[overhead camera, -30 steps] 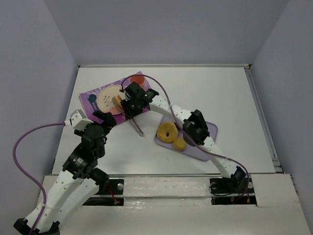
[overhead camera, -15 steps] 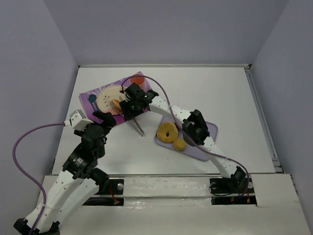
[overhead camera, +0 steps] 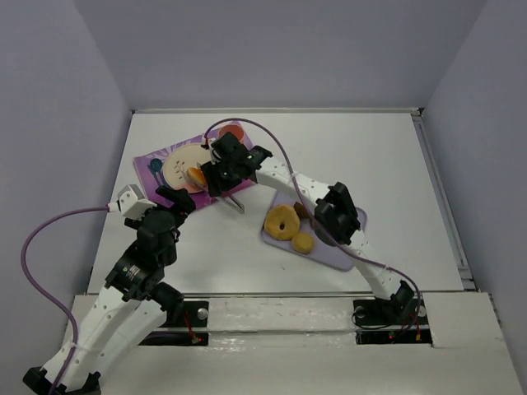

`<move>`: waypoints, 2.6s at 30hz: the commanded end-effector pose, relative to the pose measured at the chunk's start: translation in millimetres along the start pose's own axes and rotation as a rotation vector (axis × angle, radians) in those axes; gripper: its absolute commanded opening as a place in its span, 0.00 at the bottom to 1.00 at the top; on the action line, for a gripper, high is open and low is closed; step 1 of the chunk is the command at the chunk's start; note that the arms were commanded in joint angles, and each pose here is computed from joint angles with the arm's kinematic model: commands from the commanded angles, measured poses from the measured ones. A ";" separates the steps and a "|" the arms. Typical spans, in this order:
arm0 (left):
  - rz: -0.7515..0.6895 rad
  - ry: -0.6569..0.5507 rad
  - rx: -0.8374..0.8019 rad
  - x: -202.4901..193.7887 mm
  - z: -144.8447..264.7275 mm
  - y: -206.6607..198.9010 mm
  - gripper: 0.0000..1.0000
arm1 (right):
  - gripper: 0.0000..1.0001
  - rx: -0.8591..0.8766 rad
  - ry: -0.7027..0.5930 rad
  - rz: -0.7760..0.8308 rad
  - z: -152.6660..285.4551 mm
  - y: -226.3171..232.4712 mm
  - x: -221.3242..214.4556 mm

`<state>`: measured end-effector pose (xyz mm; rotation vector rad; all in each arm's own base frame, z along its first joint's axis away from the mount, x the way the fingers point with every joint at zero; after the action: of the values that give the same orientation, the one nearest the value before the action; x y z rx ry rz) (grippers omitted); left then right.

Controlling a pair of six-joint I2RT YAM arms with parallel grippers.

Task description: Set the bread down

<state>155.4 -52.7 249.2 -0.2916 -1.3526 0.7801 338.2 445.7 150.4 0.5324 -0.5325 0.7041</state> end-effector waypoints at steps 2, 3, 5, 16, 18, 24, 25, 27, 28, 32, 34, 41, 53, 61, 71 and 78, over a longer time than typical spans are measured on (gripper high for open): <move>0.039 -0.061 0.017 7.3 -1.9 -1.2 0.99 | 0.57 0.033 -0.190 0.057 51.7 18.8 44.8; 0.039 -0.061 0.017 7.1 -1.9 -0.9 0.99 | 0.57 0.032 -0.191 0.057 52.9 19.0 45.0; 0.040 -0.062 0.015 7.3 -1.9 -1.2 0.99 | 0.56 0.034 -0.205 0.061 59.1 20.7 48.1; 0.037 -0.062 0.015 7.2 -2.1 -1.3 0.99 | 0.49 -0.012 -0.296 0.057 83.2 23.3 62.8; 0.038 -0.062 0.015 7.2 -2.1 -1.4 0.99 | 0.49 -0.006 -0.322 0.068 89.7 25.5 67.9; 0.041 -0.065 0.016 8.0 -1.4 -0.6 0.99 | 0.56 0.007 -0.325 0.089 94.1 27.0 68.5; 0.042 -0.066 0.015 8.3 -1.0 -0.4 0.99 | 0.56 0.005 -0.319 0.088 92.6 26.3 67.0; 0.045 -0.068 0.013 8.7 -0.5 -0.2 0.99 | 0.58 0.010 -0.307 0.086 88.6 25.7 64.4; 0.044 -0.067 0.014 8.3 -0.5 0.3 0.99 | 0.58 0.014 -0.308 0.087 88.9 26.1 64.7; 0.051 -0.069 0.011 9.2 0.5 0.7 0.99 | 0.60 0.020 -0.299 0.084 86.3 26.0 62.9; 0.052 -0.068 0.009 9.3 0.5 0.4 0.99 | 0.60 0.019 -0.302 0.086 86.7 26.0 63.5; 0.051 -0.069 0.010 9.4 0.4 0.6 0.99 | 0.57 -0.051 -0.350 0.079 104.3 24.2 71.6; 0.051 -0.067 0.006 8.8 0.4 0.5 0.99 | 0.53 -0.111 -0.502 0.082 197.6 21.7 70.8; 0.049 -0.063 0.001 8.4 0.8 0.5 0.99 | 0.52 -0.282 -0.593 -0.021 275.0 -18.9 45.2; 0.045 -0.056 -0.007 6.5 -1.0 -1.7 0.99 | 0.50 -0.624 -0.660 -0.382 351.8 -132.4 -58.3; 0.039 -0.049 -0.015 4.5 -1.9 -2.3 0.99 | 0.49 -0.786 -0.622 -0.562 367.5 -190.6 -119.5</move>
<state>153.0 -51.8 251.2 -0.3139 -1.3639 0.7826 290.8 64.4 303.5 0.1317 -1.0792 -0.1637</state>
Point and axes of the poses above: each gripper's point midway between its finger pads, its own z axis back along the fingers, its own y axis along the line the jaws close on, x = y × z, the point moved 9 cm from there along z, back along the fingers, and after that the axes turned 3 degrees about z, right-handed, at the moved point
